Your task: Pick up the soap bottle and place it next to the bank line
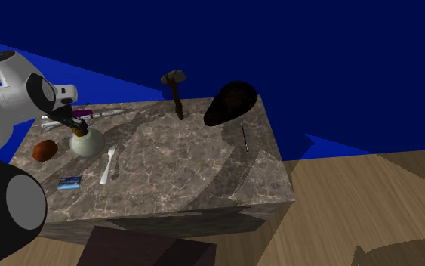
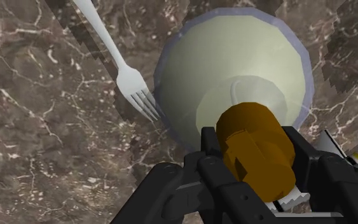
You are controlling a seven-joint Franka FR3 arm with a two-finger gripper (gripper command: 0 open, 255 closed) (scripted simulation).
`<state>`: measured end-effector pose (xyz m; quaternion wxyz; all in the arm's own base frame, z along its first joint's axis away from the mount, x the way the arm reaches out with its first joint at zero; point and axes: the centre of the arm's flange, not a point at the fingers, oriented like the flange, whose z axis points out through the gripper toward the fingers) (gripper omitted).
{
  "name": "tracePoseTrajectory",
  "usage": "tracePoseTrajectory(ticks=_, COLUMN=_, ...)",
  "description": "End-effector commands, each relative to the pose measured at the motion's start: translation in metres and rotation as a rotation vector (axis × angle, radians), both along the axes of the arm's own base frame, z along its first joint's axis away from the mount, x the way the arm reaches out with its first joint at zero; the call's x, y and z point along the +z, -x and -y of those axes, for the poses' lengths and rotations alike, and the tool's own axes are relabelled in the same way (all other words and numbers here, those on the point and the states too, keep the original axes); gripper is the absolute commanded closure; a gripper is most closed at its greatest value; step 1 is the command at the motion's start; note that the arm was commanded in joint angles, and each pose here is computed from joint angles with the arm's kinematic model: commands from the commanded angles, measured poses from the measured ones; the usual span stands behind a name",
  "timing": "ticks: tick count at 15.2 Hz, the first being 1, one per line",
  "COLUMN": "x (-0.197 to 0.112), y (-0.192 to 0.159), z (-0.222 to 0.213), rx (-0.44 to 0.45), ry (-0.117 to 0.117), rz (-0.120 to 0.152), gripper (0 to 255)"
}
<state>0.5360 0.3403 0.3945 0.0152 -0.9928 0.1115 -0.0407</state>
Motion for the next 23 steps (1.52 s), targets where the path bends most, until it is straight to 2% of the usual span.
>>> tracePoseTrajectory(ticks=1, x=-0.001, y=0.0, z=0.0, rx=0.0, ry=0.0, rz=0.001, gripper=255)
tracePoseTrajectory(ticks=5, x=-0.001, y=0.0, z=0.0, rx=0.0, ry=0.0, rz=0.001, gripper=255)
tracePoseTrajectory(ticks=6, x=-0.001, y=0.0, z=0.0, rx=0.0, ry=-0.001, rz=0.001, gripper=0)
tracePoseTrajectory(ticks=11, x=-0.001, y=0.0, z=0.0, rx=0.0, ry=0.0, rz=0.001, gripper=0)
tracePoseTrajectory(ticks=15, x=0.049, y=0.004, z=0.001, rx=0.0, ry=0.0, rz=0.001, gripper=0)
tracePoseTrajectory(ticks=23, x=0.049, y=0.004, z=0.001, rx=0.0, ry=0.0, rz=0.001, gripper=0)
